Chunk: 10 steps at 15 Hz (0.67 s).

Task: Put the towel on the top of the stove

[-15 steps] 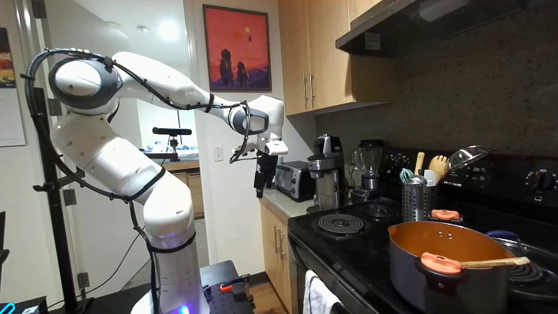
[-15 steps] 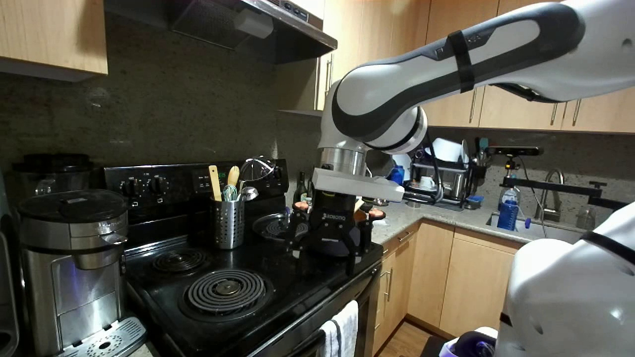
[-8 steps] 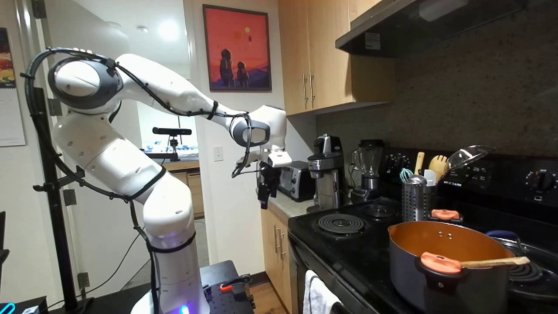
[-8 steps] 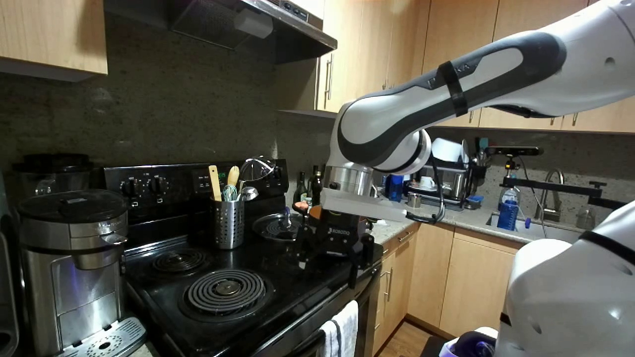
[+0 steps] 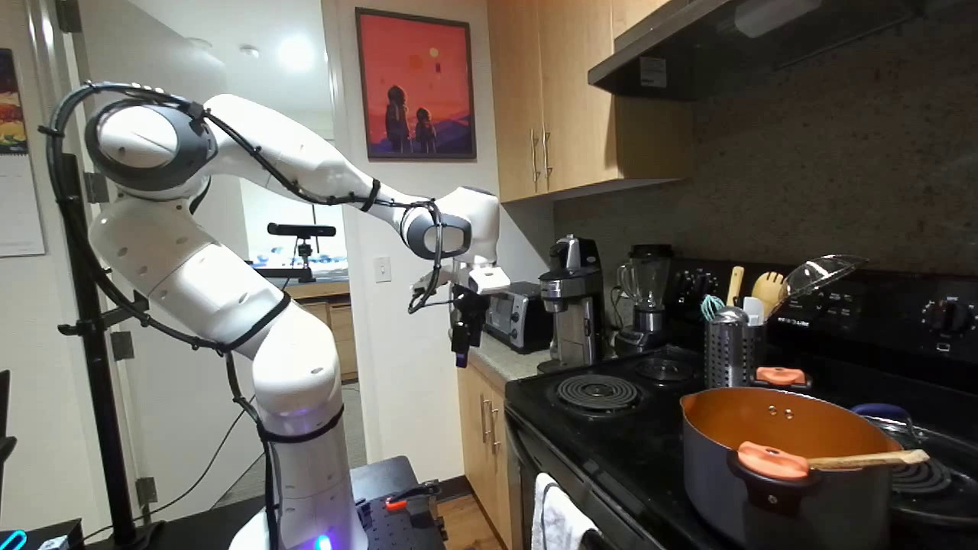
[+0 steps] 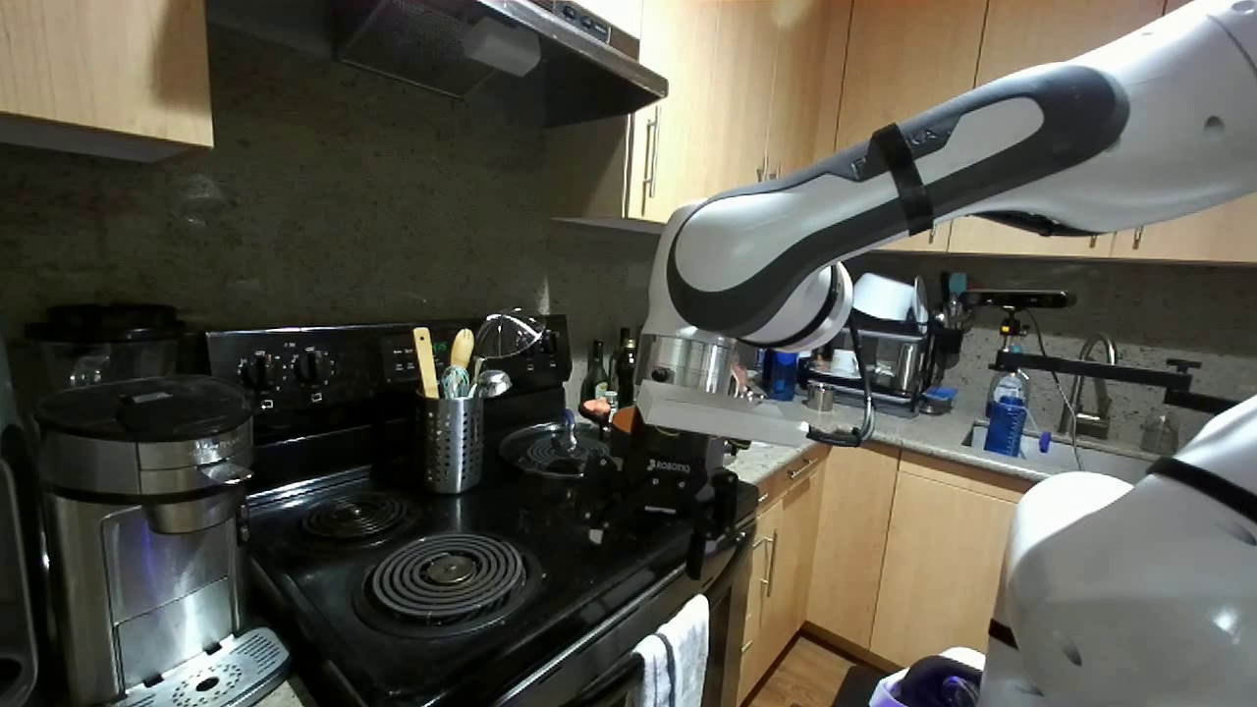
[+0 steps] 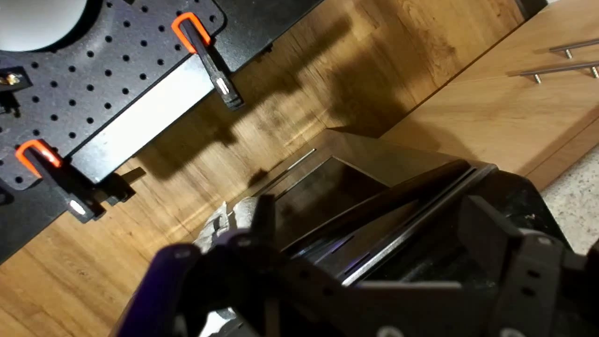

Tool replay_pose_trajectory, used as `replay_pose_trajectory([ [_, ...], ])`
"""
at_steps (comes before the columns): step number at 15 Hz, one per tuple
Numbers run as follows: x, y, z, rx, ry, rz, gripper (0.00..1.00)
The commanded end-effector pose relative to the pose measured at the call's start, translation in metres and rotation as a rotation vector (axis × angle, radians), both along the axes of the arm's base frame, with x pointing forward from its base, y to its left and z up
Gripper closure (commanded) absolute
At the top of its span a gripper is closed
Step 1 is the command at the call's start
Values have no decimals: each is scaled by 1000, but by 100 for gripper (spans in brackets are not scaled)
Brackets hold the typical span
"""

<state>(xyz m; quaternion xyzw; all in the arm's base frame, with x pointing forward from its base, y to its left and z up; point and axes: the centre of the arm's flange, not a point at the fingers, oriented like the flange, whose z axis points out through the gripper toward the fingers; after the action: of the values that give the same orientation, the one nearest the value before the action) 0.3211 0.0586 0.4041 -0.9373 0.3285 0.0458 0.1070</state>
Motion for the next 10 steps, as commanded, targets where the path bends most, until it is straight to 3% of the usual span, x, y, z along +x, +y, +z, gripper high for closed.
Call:
replay_pose_trajectory([
  [1,21,-19,-6,-13,-58,-55,0],
  [5,40,-52,-15,-43,-112,-161,0],
  [10,44,-93,-44,-89,-82,-280,0],
])
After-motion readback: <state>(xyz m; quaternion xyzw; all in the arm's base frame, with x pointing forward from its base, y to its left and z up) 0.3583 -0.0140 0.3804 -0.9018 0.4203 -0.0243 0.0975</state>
